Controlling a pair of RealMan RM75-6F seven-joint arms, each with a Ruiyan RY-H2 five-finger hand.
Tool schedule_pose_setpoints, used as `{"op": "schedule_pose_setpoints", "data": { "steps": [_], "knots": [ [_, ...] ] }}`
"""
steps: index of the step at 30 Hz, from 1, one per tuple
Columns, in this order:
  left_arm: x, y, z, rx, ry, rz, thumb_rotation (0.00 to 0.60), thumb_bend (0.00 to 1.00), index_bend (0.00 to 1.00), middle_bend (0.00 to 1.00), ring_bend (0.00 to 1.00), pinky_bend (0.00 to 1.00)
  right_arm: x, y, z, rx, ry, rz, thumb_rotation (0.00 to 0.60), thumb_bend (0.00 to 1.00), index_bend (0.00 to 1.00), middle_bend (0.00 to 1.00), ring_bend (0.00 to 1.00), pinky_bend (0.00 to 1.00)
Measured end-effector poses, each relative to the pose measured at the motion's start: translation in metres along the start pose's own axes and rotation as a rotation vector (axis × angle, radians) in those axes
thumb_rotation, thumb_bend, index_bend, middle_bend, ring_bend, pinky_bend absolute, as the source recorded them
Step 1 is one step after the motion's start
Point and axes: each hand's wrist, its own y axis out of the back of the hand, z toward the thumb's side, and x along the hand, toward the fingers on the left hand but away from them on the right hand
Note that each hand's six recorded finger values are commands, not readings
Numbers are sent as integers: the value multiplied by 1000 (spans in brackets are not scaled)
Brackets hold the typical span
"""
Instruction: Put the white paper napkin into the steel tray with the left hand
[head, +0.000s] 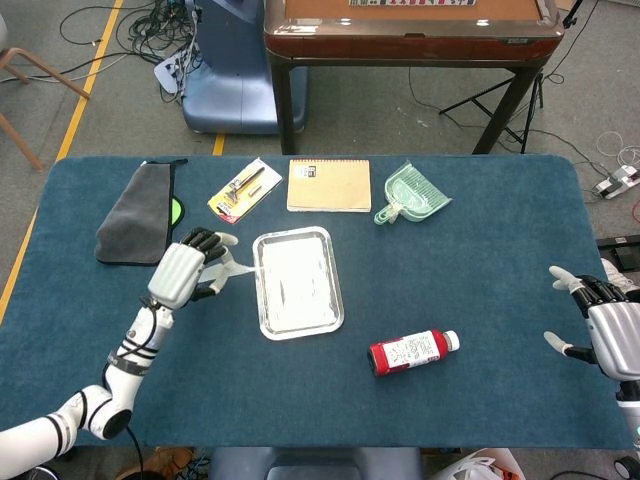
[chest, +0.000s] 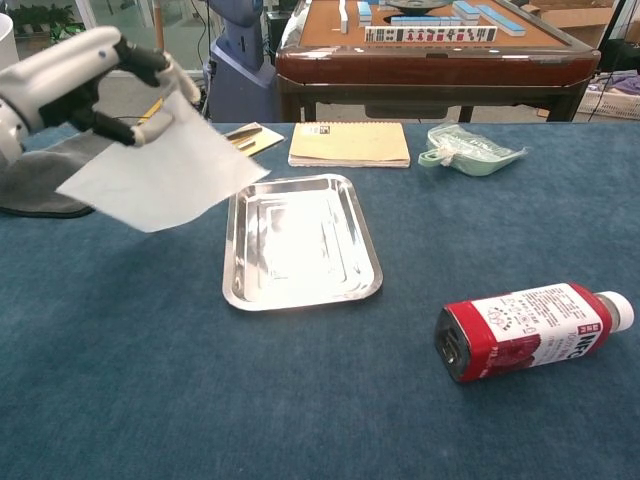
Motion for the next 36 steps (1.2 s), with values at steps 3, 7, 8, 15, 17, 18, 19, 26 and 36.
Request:
{"op": "schedule_pose_setpoints", "data": {
  "steps": [3, 7, 8, 15, 17, 18, 19, 26, 36],
  "knots": [
    [18, 1, 21, -47, -51, 20, 600, 445, 628, 313, 261, 209, 0, 1, 1, 1, 0, -2, 600, 106, 165, 323, 224, 313],
    [29, -13, 51, -92, -125, 8, 600, 443, 619, 313, 261, 208, 0, 1, 1, 3, 0, -2, 600, 106, 165, 323, 224, 313],
    [30, -18, 57, -99, -142, 0, 600, 442, 617, 313, 260, 208, 0, 1, 1, 3, -2, -2, 600, 105, 165, 323, 224, 313],
    [23, -64, 84, -99, -216, -80, 600, 440, 611, 313, 258, 209, 1, 1, 1, 5, -8, -1, 600, 106, 165, 323, 223, 313],
    [20, -77, 85, -63, -222, -111, 600, 440, 611, 313, 258, 209, 1, 2, 0, 4, -9, -3, 600, 106, 165, 323, 224, 313],
    [18, -82, 84, -43, -223, -122, 600, 439, 610, 313, 257, 209, 1, 2, 0, 5, -9, -3, 600, 106, 165, 323, 224, 313],
    [17, -86, 83, -23, -223, -133, 600, 440, 608, 313, 256, 209, 2, 2, 0, 5, -10, -3, 600, 106, 165, 323, 224, 313],
    [10, -109, 63, 99, -185, -193, 600, 439, 603, 313, 250, 209, 3, 2, -2, 2, -15, -1, 600, 106, 166, 323, 224, 313],
    [9, -115, 50, 170, -155, -217, 600, 434, 585, 313, 241, 209, 2, 2, 0, 1, -10, -4, 600, 106, 165, 323, 224, 313]
  ]
}}
